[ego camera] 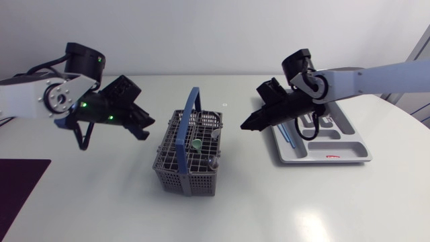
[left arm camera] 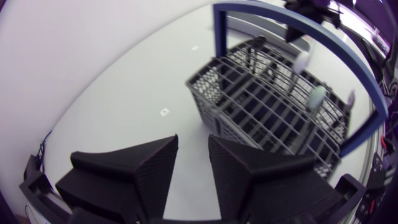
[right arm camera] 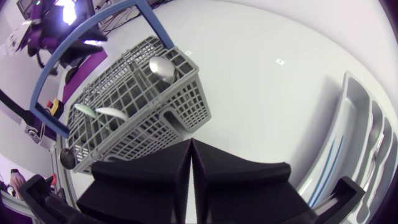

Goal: Unload the cutlery basket into the drawer organizer.

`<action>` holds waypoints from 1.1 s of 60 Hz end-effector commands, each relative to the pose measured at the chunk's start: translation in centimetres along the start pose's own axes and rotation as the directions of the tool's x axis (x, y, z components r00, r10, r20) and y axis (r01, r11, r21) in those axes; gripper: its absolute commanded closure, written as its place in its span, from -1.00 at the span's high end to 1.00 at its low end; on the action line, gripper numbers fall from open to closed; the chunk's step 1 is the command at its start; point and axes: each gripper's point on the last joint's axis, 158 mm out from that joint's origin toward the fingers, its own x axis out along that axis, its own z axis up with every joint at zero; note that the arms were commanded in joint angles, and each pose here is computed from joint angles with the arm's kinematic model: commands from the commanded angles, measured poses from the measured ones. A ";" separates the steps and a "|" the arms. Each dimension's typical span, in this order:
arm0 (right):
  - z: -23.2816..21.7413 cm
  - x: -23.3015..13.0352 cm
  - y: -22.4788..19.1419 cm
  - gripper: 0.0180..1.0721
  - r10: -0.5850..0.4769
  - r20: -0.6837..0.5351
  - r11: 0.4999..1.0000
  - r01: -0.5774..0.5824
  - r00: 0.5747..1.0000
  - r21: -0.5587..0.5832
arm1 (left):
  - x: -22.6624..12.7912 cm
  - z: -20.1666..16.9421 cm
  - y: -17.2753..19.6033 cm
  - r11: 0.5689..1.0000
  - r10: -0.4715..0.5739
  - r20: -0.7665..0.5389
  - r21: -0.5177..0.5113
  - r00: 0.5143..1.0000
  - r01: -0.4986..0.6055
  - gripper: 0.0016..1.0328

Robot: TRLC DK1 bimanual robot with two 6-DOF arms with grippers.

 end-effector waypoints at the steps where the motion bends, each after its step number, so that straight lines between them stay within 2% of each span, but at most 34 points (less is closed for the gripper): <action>1: 1.8 1.5 -1.0 -0.85 0.007 0.020 1.000 -0.008 1.000 0.017 | -1.2 -2.4 -3.8 0.995 -0.067 -0.033 0.072 0.997 0.069 0.04; 19: 6.5 4.3 -3.3 -0.85 0.014 0.047 0.999 -0.016 0.999 0.040 | -5.7 -5.8 -11.8 0.951 -0.243 -0.091 0.173 0.966 0.256 0.05; 35: 8.2 6.7 -2.4 -0.85 0.042 0.034 0.999 -0.043 0.999 0.031 | -6.0 -6.9 -17.2 0.904 -0.347 -0.116 0.223 0.931 0.365 0.05; 48: 5.8 8.4 -0.5 -0.85 0.089 -0.043 0.996 -0.088 0.995 0.014 | -2.5 -7.8 -15.8 0.926 -0.316 -0.111 0.180 0.942 0.332 0.05; 66: 3.2 5.5 2.0 -0.85 0.127 -0.070 0.992 -0.128 0.989 -0.002 | -0.4 -5.7 -10.3 0.971 -0.176 -0.011 0.161 0.984 0.175 0.05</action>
